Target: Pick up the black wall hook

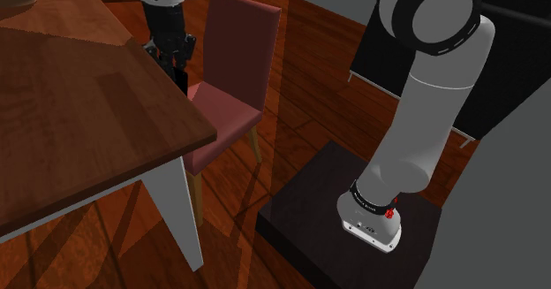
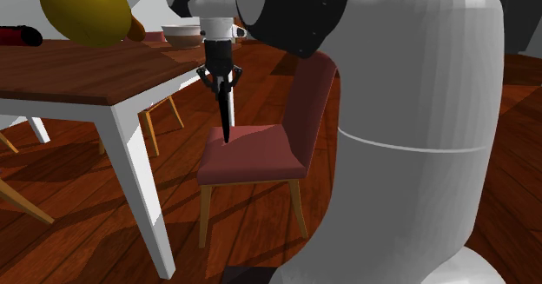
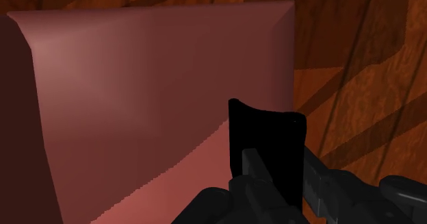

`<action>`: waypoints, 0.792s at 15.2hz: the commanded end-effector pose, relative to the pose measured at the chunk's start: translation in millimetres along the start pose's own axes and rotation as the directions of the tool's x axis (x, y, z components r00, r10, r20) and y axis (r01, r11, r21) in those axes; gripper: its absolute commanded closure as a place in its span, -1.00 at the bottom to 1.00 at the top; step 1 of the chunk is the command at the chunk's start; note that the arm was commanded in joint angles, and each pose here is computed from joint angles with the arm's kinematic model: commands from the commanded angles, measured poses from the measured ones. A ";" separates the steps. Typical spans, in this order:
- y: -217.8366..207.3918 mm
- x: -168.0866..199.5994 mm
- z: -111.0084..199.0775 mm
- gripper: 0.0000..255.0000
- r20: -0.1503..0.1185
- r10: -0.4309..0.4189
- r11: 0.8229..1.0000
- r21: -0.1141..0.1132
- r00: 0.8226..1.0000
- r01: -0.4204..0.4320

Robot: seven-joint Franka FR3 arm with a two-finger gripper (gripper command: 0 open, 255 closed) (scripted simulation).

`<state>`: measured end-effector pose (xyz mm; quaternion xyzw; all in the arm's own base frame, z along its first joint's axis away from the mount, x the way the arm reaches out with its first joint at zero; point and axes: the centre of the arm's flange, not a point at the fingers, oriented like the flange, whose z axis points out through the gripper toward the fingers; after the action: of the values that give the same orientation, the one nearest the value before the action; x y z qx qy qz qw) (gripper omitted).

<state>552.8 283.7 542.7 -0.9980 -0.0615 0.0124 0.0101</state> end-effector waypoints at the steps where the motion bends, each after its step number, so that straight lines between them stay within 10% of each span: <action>1: -1.0 -1.7 -18.0 1.00 -0.015 0.000 1.000 0.005 1.000 0.000; 12: -2.2 -3.0 -71.5 1.00 -0.015 0.000 1.000 0.005 1.000 0.000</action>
<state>551.3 283.7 610.6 -0.9980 -0.0612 0.0060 0.0127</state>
